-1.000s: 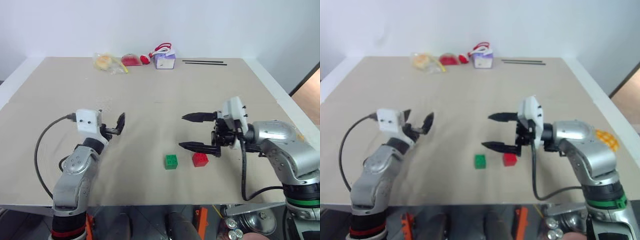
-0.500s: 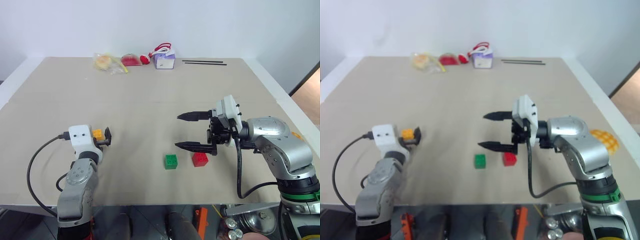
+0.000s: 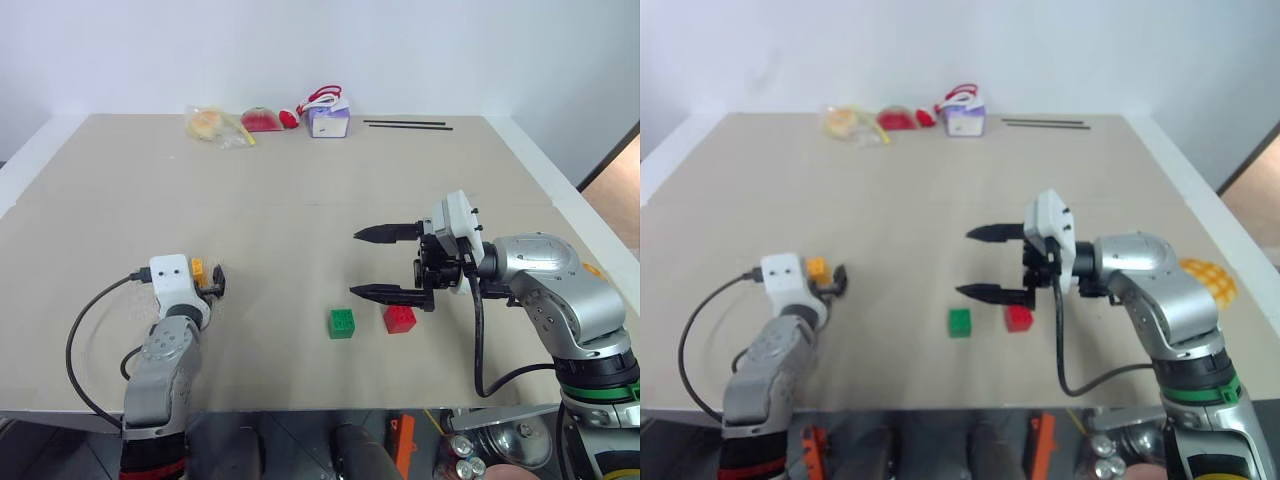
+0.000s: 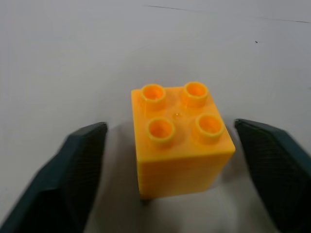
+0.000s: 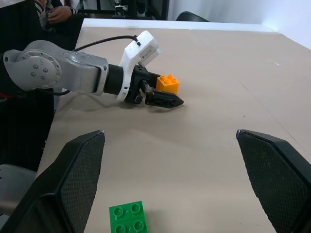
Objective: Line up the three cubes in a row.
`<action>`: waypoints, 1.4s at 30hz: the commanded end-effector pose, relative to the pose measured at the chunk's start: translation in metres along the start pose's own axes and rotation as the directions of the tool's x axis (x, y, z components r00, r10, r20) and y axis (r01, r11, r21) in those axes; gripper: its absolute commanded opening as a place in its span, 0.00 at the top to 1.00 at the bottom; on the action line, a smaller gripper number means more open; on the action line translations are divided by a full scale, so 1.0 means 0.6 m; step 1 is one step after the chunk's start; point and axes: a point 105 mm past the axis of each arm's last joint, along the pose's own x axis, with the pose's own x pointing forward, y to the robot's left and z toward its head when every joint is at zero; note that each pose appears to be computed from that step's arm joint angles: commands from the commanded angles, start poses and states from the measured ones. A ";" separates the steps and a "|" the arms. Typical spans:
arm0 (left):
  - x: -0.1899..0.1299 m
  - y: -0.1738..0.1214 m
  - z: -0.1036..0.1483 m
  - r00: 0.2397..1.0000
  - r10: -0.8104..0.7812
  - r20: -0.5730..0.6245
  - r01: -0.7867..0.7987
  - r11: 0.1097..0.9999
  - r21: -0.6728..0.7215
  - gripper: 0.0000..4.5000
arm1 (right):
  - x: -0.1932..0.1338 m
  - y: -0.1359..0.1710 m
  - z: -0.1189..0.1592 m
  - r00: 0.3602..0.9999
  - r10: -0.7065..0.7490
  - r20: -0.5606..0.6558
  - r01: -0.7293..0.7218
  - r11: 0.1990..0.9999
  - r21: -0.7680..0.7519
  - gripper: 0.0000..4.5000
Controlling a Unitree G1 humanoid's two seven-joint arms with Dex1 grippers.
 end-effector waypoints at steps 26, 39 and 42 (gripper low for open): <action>-0.115 -0.138 0.033 0.051 -0.952 -0.302 0.957 -0.040 0.286 0.69 | -0.058 0.056 -0.007 0.999 0.021 -0.043 -0.020 0.999 0.031 0.00; -0.102 -0.143 -0.001 -0.037 -0.920 -0.391 0.934 -0.172 0.314 0.69 | -0.065 0.069 -0.018 0.996 0.005 -0.089 -0.002 0.999 0.036 0.00; -0.097 -0.144 -0.004 -0.032 -0.919 -0.393 0.934 -0.168 0.316 0.69 | -0.065 0.070 -0.018 0.996 0.004 -0.092 0.000 0.999 0.036 0.00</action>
